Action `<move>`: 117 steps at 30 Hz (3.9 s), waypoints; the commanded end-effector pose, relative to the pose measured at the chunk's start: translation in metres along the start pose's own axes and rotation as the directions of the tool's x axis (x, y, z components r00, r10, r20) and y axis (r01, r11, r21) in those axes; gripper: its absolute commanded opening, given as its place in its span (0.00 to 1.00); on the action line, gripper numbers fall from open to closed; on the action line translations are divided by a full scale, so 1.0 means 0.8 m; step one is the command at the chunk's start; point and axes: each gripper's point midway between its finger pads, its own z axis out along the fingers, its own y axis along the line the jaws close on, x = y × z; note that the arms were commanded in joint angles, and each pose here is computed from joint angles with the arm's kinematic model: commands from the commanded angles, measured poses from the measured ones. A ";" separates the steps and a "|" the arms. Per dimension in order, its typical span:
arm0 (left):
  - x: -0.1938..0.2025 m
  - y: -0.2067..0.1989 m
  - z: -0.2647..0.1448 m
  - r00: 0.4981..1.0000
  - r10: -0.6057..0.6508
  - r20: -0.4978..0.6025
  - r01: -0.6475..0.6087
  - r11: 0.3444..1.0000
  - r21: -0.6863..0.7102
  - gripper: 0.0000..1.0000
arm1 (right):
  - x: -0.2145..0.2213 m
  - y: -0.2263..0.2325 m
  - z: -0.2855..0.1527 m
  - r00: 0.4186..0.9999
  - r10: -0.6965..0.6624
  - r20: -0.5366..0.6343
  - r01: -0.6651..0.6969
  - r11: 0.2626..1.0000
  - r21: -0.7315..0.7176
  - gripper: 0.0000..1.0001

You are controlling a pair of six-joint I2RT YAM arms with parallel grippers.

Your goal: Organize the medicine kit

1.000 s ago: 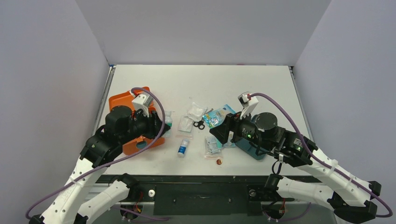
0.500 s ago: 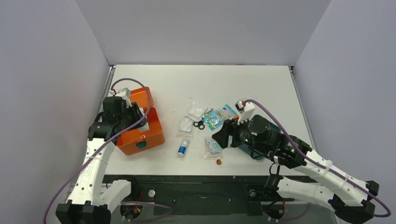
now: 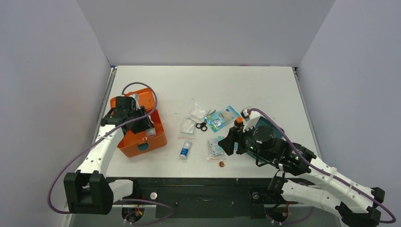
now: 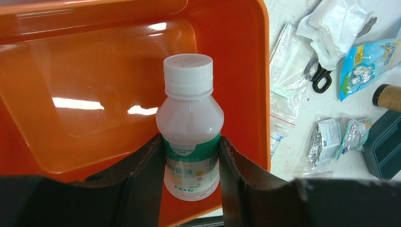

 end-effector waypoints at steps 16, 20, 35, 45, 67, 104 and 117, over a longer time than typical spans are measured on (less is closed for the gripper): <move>-0.029 -0.028 0.059 0.994 -0.091 0.062 0.093 0.995 -0.037 0.00 | 0.012 -0.011 0.004 0.999 0.015 0.037 -0.015 1.000 -0.006 0.64; -0.024 -0.027 0.070 0.994 -0.094 0.055 0.098 0.993 -0.062 0.00 | 0.015 -0.010 0.002 0.999 0.019 0.035 -0.019 1.000 -0.016 0.64; -0.006 -0.017 0.096 0.996 -0.083 0.017 0.085 0.986 -0.141 0.12 | 0.027 -0.017 0.002 1.000 0.024 0.017 -0.024 1.000 -0.004 0.64; -0.003 -0.015 0.092 0.998 -0.068 0.006 0.069 0.988 -0.140 0.34 | 0.023 -0.017 0.001 1.000 0.024 0.019 -0.024 1.000 0.006 0.64; -0.033 -0.038 0.032 0.998 0.023 0.062 -0.019 0.997 -0.069 0.56 | 0.000 -0.025 -0.004 0.999 0.021 0.046 -0.025 0.996 0.081 0.65; 0.024 -0.163 -0.129 0.875 0.348 0.338 -0.480 0.722 0.499 0.59 | -0.049 -0.202 0.074 0.996 0.056 -0.068 0.000 0.777 0.630 0.66; 0.045 -0.168 -0.133 0.863 0.334 0.379 -0.501 0.660 0.560 0.62 | -0.029 -0.236 0.125 0.980 0.138 -0.142 -0.023 0.792 0.611 0.63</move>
